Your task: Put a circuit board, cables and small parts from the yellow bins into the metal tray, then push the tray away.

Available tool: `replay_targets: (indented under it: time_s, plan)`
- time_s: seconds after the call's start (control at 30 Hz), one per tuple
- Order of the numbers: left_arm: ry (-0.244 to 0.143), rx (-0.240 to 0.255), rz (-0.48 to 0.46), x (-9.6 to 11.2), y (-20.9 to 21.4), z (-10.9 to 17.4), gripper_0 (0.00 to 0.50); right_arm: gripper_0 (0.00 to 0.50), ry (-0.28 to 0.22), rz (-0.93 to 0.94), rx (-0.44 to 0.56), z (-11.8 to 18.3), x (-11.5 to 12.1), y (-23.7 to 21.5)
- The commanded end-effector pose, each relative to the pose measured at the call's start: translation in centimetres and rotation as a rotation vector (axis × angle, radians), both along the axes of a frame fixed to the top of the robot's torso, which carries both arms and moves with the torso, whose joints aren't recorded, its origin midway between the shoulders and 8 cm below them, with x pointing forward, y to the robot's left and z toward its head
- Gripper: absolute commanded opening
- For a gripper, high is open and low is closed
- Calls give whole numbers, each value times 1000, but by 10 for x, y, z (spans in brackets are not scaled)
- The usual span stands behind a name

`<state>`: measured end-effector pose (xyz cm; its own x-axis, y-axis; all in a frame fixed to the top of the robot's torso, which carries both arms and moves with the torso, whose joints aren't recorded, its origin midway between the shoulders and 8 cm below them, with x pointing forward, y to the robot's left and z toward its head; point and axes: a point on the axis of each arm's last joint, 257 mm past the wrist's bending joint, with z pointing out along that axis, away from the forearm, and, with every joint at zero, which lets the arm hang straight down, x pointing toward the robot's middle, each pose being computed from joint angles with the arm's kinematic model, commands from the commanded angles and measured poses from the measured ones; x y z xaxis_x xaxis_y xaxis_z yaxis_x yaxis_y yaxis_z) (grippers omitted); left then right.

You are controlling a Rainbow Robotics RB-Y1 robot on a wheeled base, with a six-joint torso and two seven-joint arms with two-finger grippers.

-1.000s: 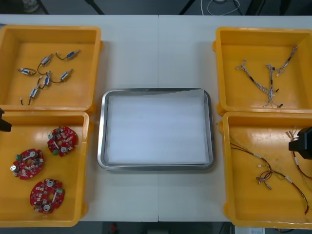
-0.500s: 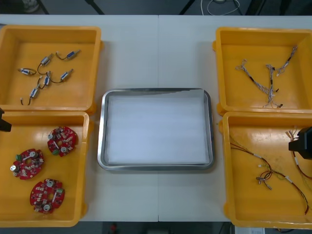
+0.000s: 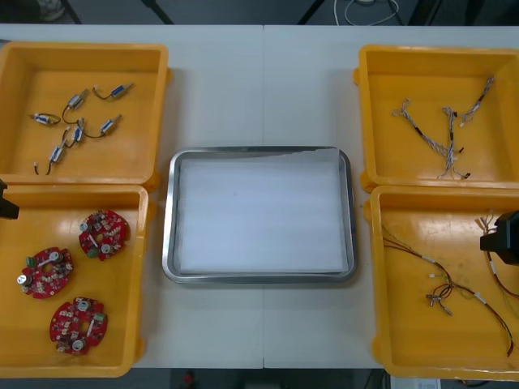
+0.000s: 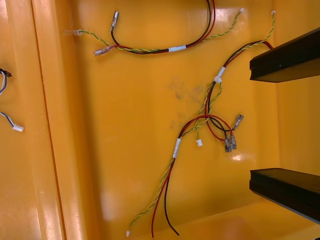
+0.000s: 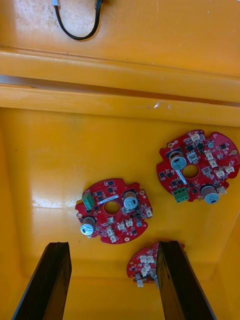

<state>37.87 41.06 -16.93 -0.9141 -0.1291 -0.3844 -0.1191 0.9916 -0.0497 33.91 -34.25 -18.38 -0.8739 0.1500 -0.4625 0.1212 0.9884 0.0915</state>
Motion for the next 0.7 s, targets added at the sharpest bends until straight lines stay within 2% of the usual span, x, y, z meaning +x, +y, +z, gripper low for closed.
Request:
replay_targets:
  time_s: [0.03,0.7]
  plan:
    - [-37,24,-34,1,3,8,500,500,2,40,-47,3,-6,0]
    - [-37,24,-34,1,3,8,500,500,2,40,-47,3,-6,0]
